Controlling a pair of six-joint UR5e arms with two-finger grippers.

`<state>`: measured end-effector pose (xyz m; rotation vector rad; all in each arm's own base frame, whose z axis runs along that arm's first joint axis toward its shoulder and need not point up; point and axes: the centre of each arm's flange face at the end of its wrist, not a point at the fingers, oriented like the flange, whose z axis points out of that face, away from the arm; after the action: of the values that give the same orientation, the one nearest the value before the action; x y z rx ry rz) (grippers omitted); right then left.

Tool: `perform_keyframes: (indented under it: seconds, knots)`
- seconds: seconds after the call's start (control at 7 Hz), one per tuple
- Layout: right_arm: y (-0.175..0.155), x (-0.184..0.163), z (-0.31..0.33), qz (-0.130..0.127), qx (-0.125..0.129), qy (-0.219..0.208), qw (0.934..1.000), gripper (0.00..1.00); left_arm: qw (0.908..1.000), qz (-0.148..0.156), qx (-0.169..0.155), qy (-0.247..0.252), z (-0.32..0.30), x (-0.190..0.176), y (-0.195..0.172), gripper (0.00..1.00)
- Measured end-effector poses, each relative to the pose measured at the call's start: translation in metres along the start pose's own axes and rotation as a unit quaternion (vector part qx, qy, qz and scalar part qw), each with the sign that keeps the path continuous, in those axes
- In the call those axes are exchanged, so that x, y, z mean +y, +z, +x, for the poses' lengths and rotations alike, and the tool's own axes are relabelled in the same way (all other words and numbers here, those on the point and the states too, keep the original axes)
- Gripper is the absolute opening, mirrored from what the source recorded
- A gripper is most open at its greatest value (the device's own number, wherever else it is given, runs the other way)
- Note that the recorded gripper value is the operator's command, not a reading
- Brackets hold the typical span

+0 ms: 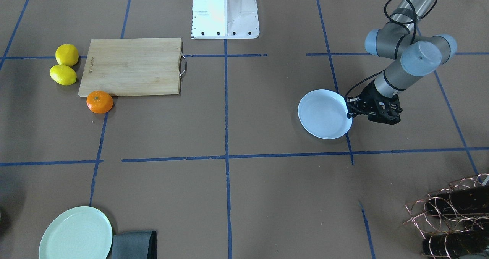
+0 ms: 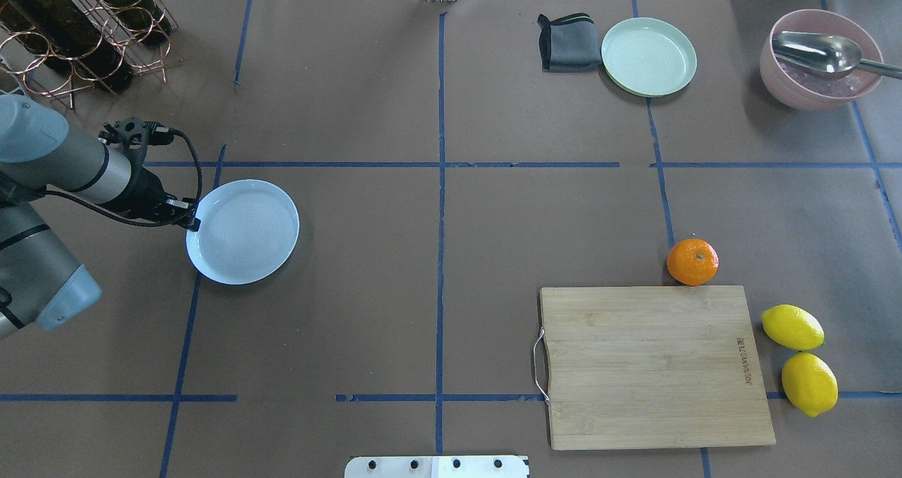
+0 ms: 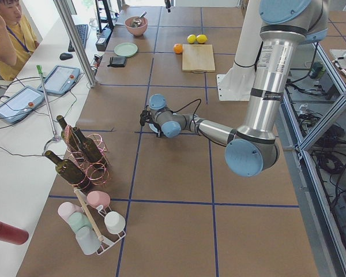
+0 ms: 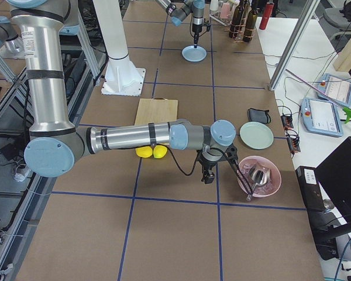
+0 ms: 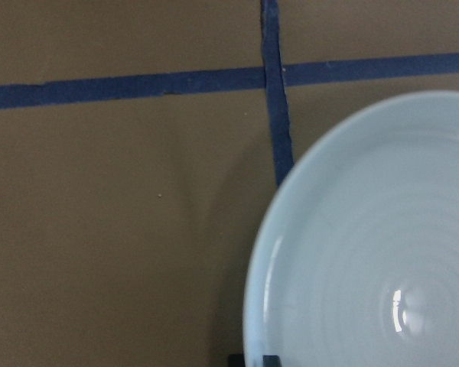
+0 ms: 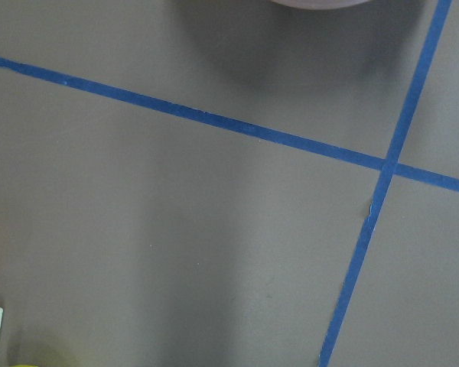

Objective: Pick orange to plate
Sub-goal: 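Grip the plate rim with the left gripper and slide it toward the table center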

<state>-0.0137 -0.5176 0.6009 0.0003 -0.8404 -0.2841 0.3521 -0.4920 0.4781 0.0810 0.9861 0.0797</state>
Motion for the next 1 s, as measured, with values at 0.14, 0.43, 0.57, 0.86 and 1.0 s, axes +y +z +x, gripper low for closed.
perform_keyframes:
  seconds: [0.14,0.43,0.57,0.86,1.0]
  knots:
    - [0.0,0.0,0.0,0.0,0.0,0.0,1.0,1.0,0.9997,0.009,0.015,-0.017,0.024,-0.01,-0.009,0.0]
    - [-0.004,-0.002,-0.004,0.004,0.001,-0.004,1.0,1.0,0.9969,0.027,0.052,-0.052,0.086,-0.032,-0.029,0.0]
    - [-0.006,-0.004,-0.007,0.006,0.001,-0.007,1.0,1.0,0.9954,0.027,0.072,-0.057,0.127,-0.037,-0.031,0.0]
    - [-0.008,-0.007,-0.013,0.008,0.001,-0.014,0.9999,1.0,0.9939,0.011,0.096,-0.053,0.205,-0.034,-0.012,0.0]
    - [-0.005,-0.009,-0.021,0.005,0.002,-0.02,0.9998,1.0,0.9938,0.014,0.091,-0.063,0.234,-0.033,0.009,0.0]
